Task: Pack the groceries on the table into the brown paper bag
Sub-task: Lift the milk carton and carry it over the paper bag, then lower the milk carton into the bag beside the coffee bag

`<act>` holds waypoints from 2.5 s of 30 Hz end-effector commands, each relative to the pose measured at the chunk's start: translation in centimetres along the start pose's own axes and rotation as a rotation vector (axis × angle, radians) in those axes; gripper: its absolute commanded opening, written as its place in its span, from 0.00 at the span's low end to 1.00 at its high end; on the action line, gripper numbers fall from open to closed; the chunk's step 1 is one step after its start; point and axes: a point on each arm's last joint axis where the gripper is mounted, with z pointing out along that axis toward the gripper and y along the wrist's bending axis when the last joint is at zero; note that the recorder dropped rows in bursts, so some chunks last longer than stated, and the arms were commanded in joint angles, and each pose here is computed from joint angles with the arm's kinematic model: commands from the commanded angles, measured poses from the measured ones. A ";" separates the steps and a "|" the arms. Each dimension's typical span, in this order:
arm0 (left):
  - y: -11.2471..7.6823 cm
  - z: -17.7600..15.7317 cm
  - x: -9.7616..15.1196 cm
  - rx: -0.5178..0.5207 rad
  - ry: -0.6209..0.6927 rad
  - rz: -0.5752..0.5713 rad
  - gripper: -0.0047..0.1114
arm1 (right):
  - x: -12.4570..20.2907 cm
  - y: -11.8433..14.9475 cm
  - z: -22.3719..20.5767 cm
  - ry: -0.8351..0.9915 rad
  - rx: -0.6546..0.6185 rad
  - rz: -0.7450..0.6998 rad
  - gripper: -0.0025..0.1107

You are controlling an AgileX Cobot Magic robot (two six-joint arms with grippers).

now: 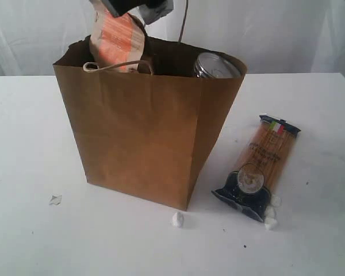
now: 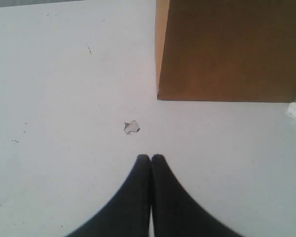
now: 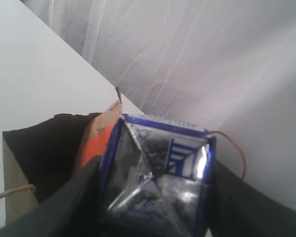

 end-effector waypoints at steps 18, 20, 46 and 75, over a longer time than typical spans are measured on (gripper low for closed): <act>0.0 0.0 0.1 0.000 0.004 -0.006 0.05 | 0.2 -0.1 1.0 -0.011 0.001 0.000 0.02; 0.0 0.0 0.1 0.000 0.004 -0.006 0.05 | 0.3 0.0 1.2 -0.006 -0.001 -0.001 0.02; 0.0 0.0 0.1 0.000 0.004 -0.006 0.05 | 2.7 -1.0 2.3 0.195 0.042 0.015 0.02; 0.0 0.0 0.1 0.000 0.004 -0.006 0.05 | 4.9 0.1 3.1 0.269 -0.097 0.255 0.02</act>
